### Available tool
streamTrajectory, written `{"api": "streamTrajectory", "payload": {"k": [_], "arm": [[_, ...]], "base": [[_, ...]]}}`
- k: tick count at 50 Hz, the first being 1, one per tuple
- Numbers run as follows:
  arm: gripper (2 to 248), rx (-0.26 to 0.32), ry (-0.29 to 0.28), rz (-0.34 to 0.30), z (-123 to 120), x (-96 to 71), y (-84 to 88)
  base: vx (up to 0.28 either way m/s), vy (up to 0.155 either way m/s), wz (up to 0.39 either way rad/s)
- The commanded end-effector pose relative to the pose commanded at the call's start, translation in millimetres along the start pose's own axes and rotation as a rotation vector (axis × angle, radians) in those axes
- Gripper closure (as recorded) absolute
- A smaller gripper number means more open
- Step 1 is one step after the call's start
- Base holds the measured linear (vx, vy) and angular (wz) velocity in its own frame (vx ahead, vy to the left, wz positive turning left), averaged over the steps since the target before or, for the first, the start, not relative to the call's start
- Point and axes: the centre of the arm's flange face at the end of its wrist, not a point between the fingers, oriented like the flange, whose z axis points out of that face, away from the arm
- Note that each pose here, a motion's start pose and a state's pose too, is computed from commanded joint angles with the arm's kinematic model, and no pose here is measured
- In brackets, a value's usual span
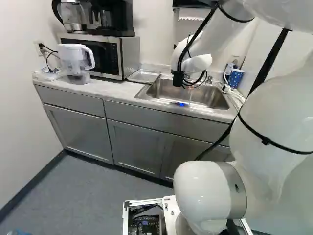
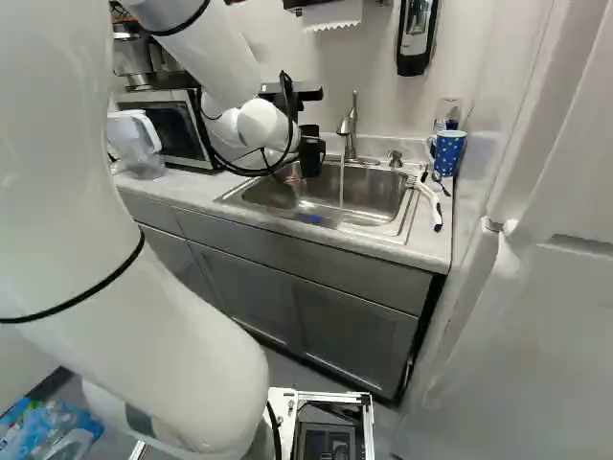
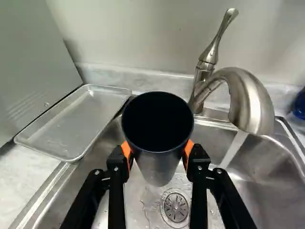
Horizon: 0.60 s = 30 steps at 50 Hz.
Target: Rinse the cup and place it in the tray
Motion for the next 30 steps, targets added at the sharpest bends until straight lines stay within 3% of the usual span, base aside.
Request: {"api": "streamTrajectory", "payload": {"k": [22,30], "arm": [[128,-0.015,-0.05,0.007,8,-23.2,7.7],[128,-0.023,-0.05,0.011,9,-22.8,12.3]], "base": [[0.0,0.0,0.0],[0.0,0.0,0.0]]}}
